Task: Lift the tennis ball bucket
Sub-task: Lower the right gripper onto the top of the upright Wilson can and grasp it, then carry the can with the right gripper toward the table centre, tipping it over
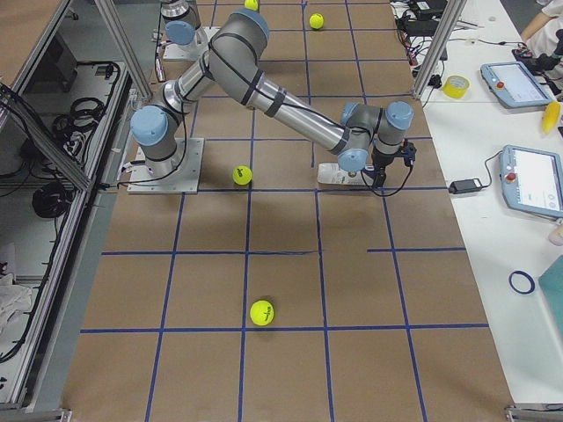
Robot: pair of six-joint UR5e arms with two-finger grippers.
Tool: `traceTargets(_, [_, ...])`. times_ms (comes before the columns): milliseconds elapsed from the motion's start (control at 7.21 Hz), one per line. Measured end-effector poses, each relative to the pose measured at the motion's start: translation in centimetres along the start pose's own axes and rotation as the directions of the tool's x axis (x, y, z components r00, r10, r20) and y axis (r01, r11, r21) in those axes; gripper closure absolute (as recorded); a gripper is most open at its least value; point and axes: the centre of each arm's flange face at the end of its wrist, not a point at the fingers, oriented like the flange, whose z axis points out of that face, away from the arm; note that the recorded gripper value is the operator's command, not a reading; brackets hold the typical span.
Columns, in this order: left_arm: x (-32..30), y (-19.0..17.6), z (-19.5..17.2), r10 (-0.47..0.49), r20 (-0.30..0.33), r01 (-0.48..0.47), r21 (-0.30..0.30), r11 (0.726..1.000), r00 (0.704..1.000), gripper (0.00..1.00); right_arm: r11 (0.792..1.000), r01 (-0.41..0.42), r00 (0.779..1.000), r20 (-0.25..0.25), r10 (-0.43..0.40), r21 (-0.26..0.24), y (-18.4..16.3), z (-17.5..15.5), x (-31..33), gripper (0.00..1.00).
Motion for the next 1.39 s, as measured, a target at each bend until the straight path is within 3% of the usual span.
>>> traceTargets(277, [0.1,-0.1,0.1,-0.001,-0.002,0.001,0.001,1.0,1.0,0.0,0.995,0.102,0.995,0.005,-0.102,-0.002,0.1,0.2,0.0,0.41])
traceTargets(693, [0.1,-0.1,0.1,-0.004,-0.001,0.004,0.0,1.0,1.0,0.0,0.988,0.153,0.988,0.021,-0.154,0.024,0.2,-1.8,-0.9,0.53])
traceTargets(970, [0.1,-0.1,0.1,-0.005,-0.002,0.005,0.001,1.0,1.0,0.0,0.964,0.256,0.966,0.018,-0.258,0.074,0.7,-5.9,-6.5,0.57])
traceTargets(1109, [0.1,-0.1,0.1,-0.006,-0.002,0.006,0.001,1.0,1.0,0.0,0.933,0.346,0.937,0.015,-0.349,0.096,1.5,-7.5,-11.9,0.63])
traceTargets(1248, [0.1,-0.1,0.1,-0.007,-0.002,0.007,0.001,1.0,1.0,0.0,0.871,0.476,0.876,0.029,-0.482,0.123,3.0,-8.8,-18.4,0.58])
traceTargets(1386, [0.0,0.0,0.0,-0.005,-0.003,0.005,0.001,1.0,1.0,0.0,0.774,0.614,0.778,0.045,-0.626,0.155,5.0,-9.8,-24.9,0.62])
